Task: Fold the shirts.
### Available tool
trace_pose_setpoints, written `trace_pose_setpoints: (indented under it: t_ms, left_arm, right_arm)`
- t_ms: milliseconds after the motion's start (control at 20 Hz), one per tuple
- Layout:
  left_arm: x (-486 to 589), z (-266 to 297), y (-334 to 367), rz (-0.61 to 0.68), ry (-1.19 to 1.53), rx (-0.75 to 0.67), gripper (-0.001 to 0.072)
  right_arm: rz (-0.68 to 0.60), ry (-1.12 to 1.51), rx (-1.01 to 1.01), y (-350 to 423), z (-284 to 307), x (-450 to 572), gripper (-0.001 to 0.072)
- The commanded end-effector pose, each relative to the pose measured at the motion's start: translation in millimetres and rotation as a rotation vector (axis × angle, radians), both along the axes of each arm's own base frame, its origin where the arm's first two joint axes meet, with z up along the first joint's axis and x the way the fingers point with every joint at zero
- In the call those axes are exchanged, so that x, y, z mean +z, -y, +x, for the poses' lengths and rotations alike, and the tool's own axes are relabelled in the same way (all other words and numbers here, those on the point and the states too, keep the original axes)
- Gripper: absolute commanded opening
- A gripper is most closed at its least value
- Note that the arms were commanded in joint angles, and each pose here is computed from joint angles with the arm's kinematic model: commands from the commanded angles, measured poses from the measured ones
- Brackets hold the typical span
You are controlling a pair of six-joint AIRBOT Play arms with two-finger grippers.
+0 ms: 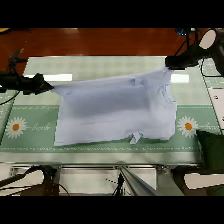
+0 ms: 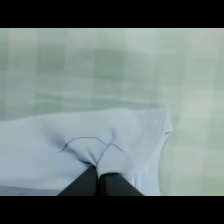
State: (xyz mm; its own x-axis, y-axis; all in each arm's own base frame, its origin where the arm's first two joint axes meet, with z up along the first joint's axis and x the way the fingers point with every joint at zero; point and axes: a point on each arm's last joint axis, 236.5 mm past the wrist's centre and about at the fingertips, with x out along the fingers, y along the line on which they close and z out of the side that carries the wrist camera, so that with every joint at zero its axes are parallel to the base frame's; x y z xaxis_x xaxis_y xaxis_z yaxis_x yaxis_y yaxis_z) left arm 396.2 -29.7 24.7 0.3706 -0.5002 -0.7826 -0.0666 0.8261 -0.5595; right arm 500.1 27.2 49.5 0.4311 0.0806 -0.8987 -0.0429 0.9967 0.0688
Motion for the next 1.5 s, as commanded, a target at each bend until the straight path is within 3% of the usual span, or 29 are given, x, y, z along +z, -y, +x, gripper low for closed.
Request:
trace_pose_setpoints:
  t_ms: [0, 50, 100, 200, 300, 350, 400, 450, 500, 850, 1000, 1250, 1450]
  left_arm:
    - [-25.5, 4.8, 11.5, -0.08, -0.085, 0.028, 0.0268]
    - [-18.3, 6.5, 10.2, -0.079, -0.073, 0.022, 0.0347]
    - [-8.5, 5.2, 7.4, -0.074, -0.065, -0.004, 0.0347]
    - [7.9, -5.8, -10.1, -0.029, -0.091, -0.055, 0.0347]
    - [10.7, -27.0, -28.6, 0.021, -0.158, -0.085, 0.0348]
    - [11.2, -34.4, -32.6, 0.016, -0.173, -0.076, 0.0424]
    - [10.5, -42.1, -34.8, 0.003, -0.189, -0.04, 0.0594]
    - [6.8, -53.5, -35.5, -0.002, -0.201, -0.027, 0.0683]
    - [0.2, -67.4, -36.4, -0.007, -0.219, -0.023, 0.0691]
    - [-87.4, -196.5, -4.9, -0.155, -0.486, 0.021, 0.0689]
    - [-116.8, -247.0, -10.5, -0.077, -0.632, -0.025, 0.0689]
    - [-129.4, -240.3, -22.6, -0.015, -0.602, 0.016, 0.0688]
    - [-132.4, -211.3, -3.2, -0.113, -0.518, 0.1, 0.0677]
  right_arm:
    - [0.037, -0.052, -0.02, -6.5, -6.6, -10.3, 0.0278]
    - [0.021, -0.057, -0.006, -3.9, -12.9, -1.9, 0.0383]
    - [-0.033, -0.072, 0.033, 4.5, -23.4, 9.4, 0.0425]
    - [-0.226, -0.117, 0.067, 44.1, -49.7, 34.7, 0.0439]
    - [-0.295, -0.119, -0.007, 76.3, -69.6, 59.9, 0.0439]
    - [-0.296, -0.14, -0.034, 87.0, -82.8, 67.1, 0.044]
    - [-0.287, -0.175, -0.067, 98.2, -97.5, 70.7, 0.0455]
    - [-0.277, -0.21, -0.1, 109.6, -111.2, 71.1, 0.0518]
    - [-0.252, -0.234, -0.13, 118.6, -123.0, 69.0, 0.0553]
    - [0.093, -0.314, -0.199, 116.8, -190.7, -15.0, 0.0552]
    - [0.203, -0.353, -0.197, 98.3, -207.1, -50.0, 0.0552]
    - [0.281, -0.312, -0.187, 80.2, -198.5, -62.4, 0.0552]
    - [0.293, -0.296, -0.184, 77.9, -194.9, -61.0, 0.0551]
